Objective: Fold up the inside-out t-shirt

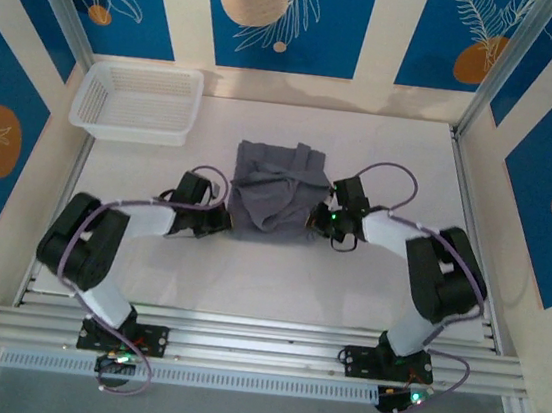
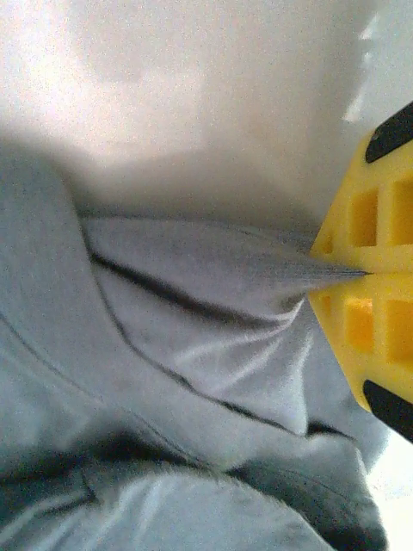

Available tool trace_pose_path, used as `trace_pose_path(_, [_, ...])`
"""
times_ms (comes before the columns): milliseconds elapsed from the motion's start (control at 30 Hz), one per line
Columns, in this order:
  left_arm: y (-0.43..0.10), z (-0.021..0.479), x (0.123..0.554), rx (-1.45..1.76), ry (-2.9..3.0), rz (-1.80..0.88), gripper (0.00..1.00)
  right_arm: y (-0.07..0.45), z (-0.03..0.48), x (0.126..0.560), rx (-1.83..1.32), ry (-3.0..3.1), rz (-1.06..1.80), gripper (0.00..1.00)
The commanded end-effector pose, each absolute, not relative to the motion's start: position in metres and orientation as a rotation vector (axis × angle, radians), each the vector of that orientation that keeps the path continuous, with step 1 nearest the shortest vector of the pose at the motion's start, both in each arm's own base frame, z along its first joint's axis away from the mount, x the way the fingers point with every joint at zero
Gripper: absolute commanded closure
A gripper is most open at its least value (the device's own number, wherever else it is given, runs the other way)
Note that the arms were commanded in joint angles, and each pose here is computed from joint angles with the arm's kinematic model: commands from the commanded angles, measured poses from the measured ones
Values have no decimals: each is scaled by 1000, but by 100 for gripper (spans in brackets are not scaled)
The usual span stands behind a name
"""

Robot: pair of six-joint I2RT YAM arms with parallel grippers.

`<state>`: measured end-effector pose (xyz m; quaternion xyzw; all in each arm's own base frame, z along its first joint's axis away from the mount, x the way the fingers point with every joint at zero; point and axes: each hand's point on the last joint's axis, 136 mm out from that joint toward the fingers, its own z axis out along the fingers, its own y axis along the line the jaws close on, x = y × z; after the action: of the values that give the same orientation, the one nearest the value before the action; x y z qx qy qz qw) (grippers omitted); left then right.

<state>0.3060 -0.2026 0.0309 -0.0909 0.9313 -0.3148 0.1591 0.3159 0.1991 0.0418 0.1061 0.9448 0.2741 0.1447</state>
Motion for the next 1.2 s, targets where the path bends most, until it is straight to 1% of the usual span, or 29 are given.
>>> trace_pose_path(0, [-200,34,259,-259,2718,-850,90,179,38,258,334,2787,663,95])
trace_pose_path(33, [-197,36,252,-261,2715,-824,78,178,38,246,328,2790,672,83])
trace_pose_path(67, [-194,40,244,-260,2713,-801,63,176,40,236,321,2794,685,63])
trace_pose_path(100, [-191,46,240,-254,2701,-784,56,172,42,227,330,2803,669,51])
trace_pose_path(133, [-190,55,236,-234,2682,-773,51,168,46,223,343,2805,652,46])
trace_pose_path(200, [-192,74,232,-198,2645,-765,48,159,59,224,361,2777,627,43])
trace_pose_path(300, [-215,93,223,-155,2619,-841,47,143,77,243,450,2693,628,43])
trace_pose_path(433, [-246,87,215,-97,2689,-869,47,121,83,280,579,2624,659,43])
trace_pose_path(467, [-254,83,215,-79,2700,-879,45,119,81,288,587,2616,675,43])
trace_pose_path(533, [-271,78,218,-52,2699,-943,35,118,73,303,608,2620,707,43])
trace_pose_path(600, [-283,73,222,-40,2701,-971,31,120,66,316,601,2620,734,43])
trace_pose_path(700, [-297,69,234,-30,2674,-995,31,126,55,334,594,2622,786,43])
trace_pose_path(800, [-311,74,246,-14,2645,-1022,35,136,43,342,610,2646,845,46])
trace_pose_path(867, [-316,72,250,-3,2642,-1025,39,141,40,346,623,2640,873,50])
trace_pose_path(933, [-319,67,251,1,2655,-1020,44,144,38,349,636,2638,885,57])
trace_pose_path(1000, [-322,65,252,1,2657,-1035,50,149,39,349,630,2639,897,70])
trace_pose_path(1067, [-325,67,252,1,2655,-1055,53,151,39,346,618,2655,882,81])
trace_pose_path(1100, [-326,67,252,4,2653,-1058,54,151,39,344,613,2664,870,83])
trace_pose_path(1167, [-325,70,252,2,2645,-1060,55,151,39,341,610,2676,854,84])
